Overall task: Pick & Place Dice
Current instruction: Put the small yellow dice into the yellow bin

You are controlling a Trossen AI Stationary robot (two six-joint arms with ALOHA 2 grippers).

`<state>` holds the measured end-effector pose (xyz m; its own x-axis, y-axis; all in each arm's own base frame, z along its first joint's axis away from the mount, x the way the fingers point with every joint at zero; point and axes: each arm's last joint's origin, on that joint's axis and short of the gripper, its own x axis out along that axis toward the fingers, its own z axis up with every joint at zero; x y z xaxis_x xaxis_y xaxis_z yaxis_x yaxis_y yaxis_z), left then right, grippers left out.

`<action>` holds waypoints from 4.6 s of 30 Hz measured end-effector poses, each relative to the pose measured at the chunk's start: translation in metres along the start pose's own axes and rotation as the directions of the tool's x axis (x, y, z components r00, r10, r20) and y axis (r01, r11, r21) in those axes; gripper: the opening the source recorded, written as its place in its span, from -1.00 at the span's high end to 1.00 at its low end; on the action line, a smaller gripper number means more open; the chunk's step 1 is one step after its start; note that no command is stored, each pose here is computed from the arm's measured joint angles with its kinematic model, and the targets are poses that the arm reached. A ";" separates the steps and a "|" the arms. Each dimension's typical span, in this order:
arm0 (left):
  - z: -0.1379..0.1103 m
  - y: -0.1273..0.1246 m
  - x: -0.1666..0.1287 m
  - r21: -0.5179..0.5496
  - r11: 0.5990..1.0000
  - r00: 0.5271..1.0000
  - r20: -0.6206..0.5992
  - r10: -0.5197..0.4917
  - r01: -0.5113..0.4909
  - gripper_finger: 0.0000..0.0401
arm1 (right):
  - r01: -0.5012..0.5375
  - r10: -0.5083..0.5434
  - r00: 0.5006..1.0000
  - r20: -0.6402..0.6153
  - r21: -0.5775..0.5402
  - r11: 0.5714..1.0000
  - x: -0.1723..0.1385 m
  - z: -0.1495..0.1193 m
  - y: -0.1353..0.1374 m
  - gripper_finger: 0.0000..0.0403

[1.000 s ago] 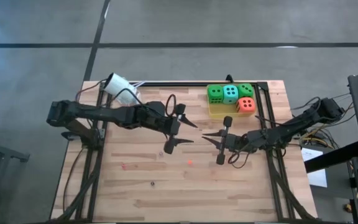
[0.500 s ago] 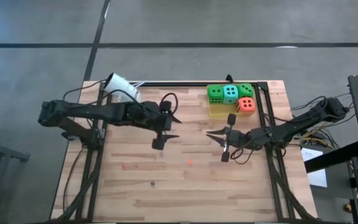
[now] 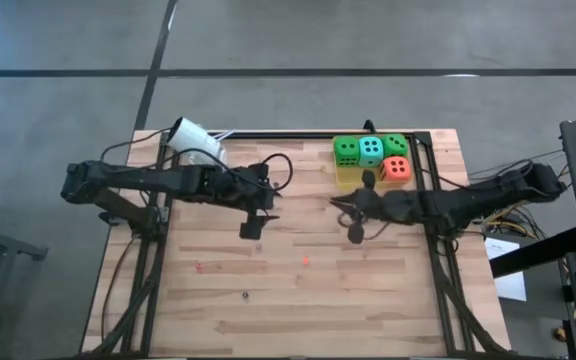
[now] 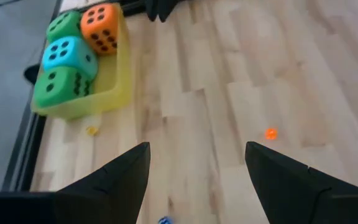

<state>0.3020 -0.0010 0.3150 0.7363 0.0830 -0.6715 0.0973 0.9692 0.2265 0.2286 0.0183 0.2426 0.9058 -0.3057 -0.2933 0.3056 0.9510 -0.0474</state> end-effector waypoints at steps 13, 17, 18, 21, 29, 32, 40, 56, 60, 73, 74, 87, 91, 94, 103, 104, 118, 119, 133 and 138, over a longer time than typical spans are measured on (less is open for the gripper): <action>-0.004 0.005 0.000 -0.050 0.997 0.998 -0.040 0.053 -0.055 -0.32 | 0.125 -0.088 0.949 -0.301 0.107 0.986 0.030 0.022 -0.045 0.85; -0.004 0.005 0.000 -0.052 0.997 0.998 -0.042 0.053 -0.055 -0.31 | 0.184 -0.134 0.894 -0.428 0.076 0.980 0.050 0.025 -0.055 0.85; -0.004 0.005 0.000 -0.055 0.997 0.998 -0.044 0.052 -0.055 -0.31 | 0.198 -0.146 0.879 -0.453 0.069 0.978 0.055 0.026 -0.059 0.85; -0.005 0.005 -0.001 -0.064 0.996 0.998 -0.049 0.051 -0.054 -0.31 | 0.229 -0.158 0.837 -0.524 0.075 0.971 0.073 0.027 -0.070 0.85; -0.007 0.006 -0.024 -0.102 0.993 0.998 -0.038 0.052 -0.056 -0.30 | 0.151 -0.029 0.811 -0.585 0.160 0.976 0.116 0.032 -0.095 0.85; -0.008 0.006 -0.034 -0.110 0.992 0.998 -0.029 0.054 -0.057 -0.29 | 0.171 -0.034 0.780 -0.625 0.161 0.972 0.126 0.032 -0.102 0.85; -0.008 0.007 -0.049 -0.114 0.992 0.998 0.003 0.061 -0.061 -0.30 | 0.217 -0.059 0.733 -0.678 0.152 0.964 0.148 0.028 -0.122 0.84; -0.011 0.008 -0.061 -0.084 0.995 0.998 0.007 0.062 -0.061 -0.28 | 0.324 -0.046 0.551 -0.833 0.163 0.932 0.190 0.007 -0.142 0.68; -0.011 0.008 -0.061 -0.081 0.995 0.998 0.009 0.062 -0.062 -0.28 | 0.343 -0.045 0.531 -0.846 0.166 0.925 0.201 0.003 -0.146 0.55; -0.013 0.007 -0.064 -0.087 0.994 0.998 -0.005 0.059 -0.059 -0.26 | 0.498 -0.058 0.493 -0.868 0.226 0.837 0.204 -0.011 -0.176 0.33; -0.013 0.007 -0.064 -0.087 0.994 0.998 -0.005 0.059 -0.059 -0.26 | 0.497 -0.059 0.496 -0.866 0.228 0.837 0.203 -0.010 -0.176 0.33; -0.013 0.007 -0.064 -0.087 0.994 0.998 -0.004 0.059 -0.059 -0.25 | 0.477 -0.057 0.489 -0.870 0.212 0.853 0.203 -0.018 -0.178 0.41; -0.013 0.007 -0.064 -0.088 0.994 0.998 -0.003 0.059 -0.059 -0.25 | 0.476 -0.051 0.465 -0.884 0.201 0.856 0.210 -0.032 -0.179 0.40; -0.013 0.007 -0.064 -0.088 0.994 0.998 -0.003 0.059 -0.059 -0.25 | 0.478 -0.051 0.443 -0.895 0.189 0.858 0.213 -0.039 -0.180 0.38; -0.013 0.007 -0.064 -0.088 0.994 0.998 -0.002 0.059 -0.059 -0.24 | 0.480 -0.049 0.448 -0.893 0.194 0.856 0.213 -0.037 -0.180 0.37; -0.013 0.007 -0.064 -0.090 0.994 0.998 -0.002 0.059 -0.059 -0.24 | 0.474 -0.046 0.448 -0.893 0.194 0.859 0.213 -0.036 -0.180 0.38; -0.013 0.007 -0.064 -0.107 0.993 0.998 -0.002 0.059 -0.059 -0.24 | 0.407 -0.051 0.392 -0.918 0.123 0.905 0.204 -0.036 -0.178 0.42; -0.013 0.007 -0.064 -0.107 0.993 0.998 -0.002 0.059 -0.059 -0.24 | 0.404 -0.063 0.387 -0.920 0.107 0.908 0.203 -0.036 -0.178 0.41; -0.013 0.008 -0.064 -0.115 0.992 0.998 -0.001 0.059 -0.059 -0.23 | 0.390 -0.088 0.389 -0.917 0.077 0.918 0.204 -0.035 -0.180 0.44; -0.013 0.007 -0.064 -0.114 0.992 0.998 -0.002 0.059 -0.059 -0.23 | 0.356 -0.087 0.386 -0.918 0.062 0.932 0.204 -0.035 -0.179 0.47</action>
<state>0.2474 0.0039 0.3505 0.7398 0.1403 -0.6581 -0.0232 0.9827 0.1835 0.3480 -0.2130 0.1578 0.0538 -0.1579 -0.9860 0.6256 0.7750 -0.0900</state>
